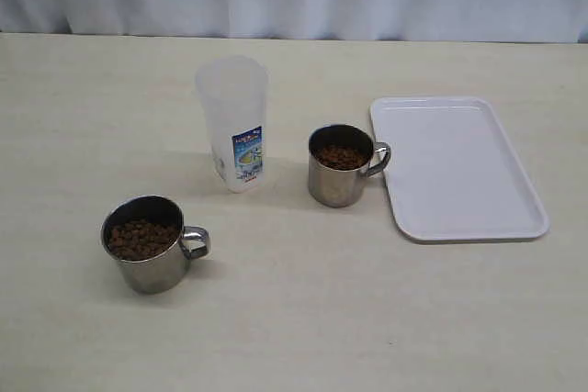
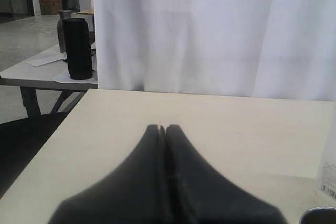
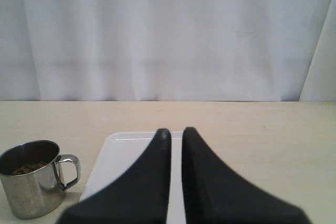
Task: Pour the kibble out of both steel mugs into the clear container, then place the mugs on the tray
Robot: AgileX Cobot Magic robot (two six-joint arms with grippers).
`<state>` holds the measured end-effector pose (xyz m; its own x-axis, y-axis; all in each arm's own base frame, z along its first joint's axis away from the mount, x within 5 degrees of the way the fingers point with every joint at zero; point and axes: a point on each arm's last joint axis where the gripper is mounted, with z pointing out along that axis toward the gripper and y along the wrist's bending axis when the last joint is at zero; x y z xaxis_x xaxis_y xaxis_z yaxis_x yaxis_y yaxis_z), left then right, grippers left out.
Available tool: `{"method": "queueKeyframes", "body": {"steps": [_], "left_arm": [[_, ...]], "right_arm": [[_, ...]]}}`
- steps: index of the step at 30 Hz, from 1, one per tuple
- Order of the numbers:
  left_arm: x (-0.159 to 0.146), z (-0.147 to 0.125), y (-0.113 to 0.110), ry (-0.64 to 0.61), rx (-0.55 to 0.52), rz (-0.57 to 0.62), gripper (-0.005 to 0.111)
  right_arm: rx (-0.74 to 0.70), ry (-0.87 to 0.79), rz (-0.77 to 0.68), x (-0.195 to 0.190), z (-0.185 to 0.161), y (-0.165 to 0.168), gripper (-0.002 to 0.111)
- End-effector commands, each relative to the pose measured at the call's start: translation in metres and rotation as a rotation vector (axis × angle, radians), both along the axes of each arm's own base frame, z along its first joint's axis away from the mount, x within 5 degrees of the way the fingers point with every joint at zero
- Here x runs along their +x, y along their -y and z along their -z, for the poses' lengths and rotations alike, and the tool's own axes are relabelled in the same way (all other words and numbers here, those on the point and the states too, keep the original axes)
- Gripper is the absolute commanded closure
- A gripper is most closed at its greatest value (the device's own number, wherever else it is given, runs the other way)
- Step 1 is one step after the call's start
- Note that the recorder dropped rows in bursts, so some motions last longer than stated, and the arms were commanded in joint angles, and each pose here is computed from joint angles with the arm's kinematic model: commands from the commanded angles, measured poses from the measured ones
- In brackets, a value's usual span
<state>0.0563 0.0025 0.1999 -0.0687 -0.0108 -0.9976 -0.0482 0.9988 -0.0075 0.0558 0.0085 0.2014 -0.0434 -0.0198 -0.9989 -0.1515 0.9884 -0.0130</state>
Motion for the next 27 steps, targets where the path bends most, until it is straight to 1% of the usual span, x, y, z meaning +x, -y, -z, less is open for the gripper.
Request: {"method": "queueKeyframes", "body": {"steps": [1, 14, 17, 18, 19, 20, 22, 25, 27], "left_arm": [[0.0, 0.0, 0.0, 0.009, -0.007, 0.008, 0.107], [0.0, 0.0, 0.0, 0.009, -0.007, 0.008, 0.107], [0.0, 0.0, 0.0, 0.009, -0.002, 0.007, 0.107], [0.0, 0.0, 0.0, 0.009, -0.002, 0.007, 0.107], [0.0, 0.0, 0.0, 0.009, -0.002, 0.007, 0.107], [0.0, 0.0, 0.0, 0.009, -0.004, 0.008, 0.107], [0.0, 0.0, 0.0, 0.009, -0.004, 0.008, 0.107], [0.0, 0.0, 0.0, 0.009, -0.004, 0.008, 0.107], [0.0, 0.0, 0.0, 0.009, -0.004, 0.008, 0.107]], "right_arm": [[-0.008, 0.002, -0.003, 0.0, 0.0, 0.0, 0.102], [-0.008, 0.007, -0.002, 0.0, 0.0, 0.0, 0.102], [0.006, 0.096, -0.002, 0.0, -0.008, 0.0, 0.102], [0.036, 0.145, -0.003, 0.0, -0.013, 0.0, 0.102], [0.153, 0.184, -0.005, -0.001, -0.018, 0.0, 0.102], [0.225, 0.219, -0.006, -0.002, -0.022, 0.001, 0.102], [0.204, 0.243, -0.006, -0.002, -0.024, 0.001, 0.102], [0.229, 0.169, -0.032, 0.007, -0.021, -0.002, 0.102], [0.188, 0.112, -0.095, 0.016, -0.019, -0.009, 0.102]]}}
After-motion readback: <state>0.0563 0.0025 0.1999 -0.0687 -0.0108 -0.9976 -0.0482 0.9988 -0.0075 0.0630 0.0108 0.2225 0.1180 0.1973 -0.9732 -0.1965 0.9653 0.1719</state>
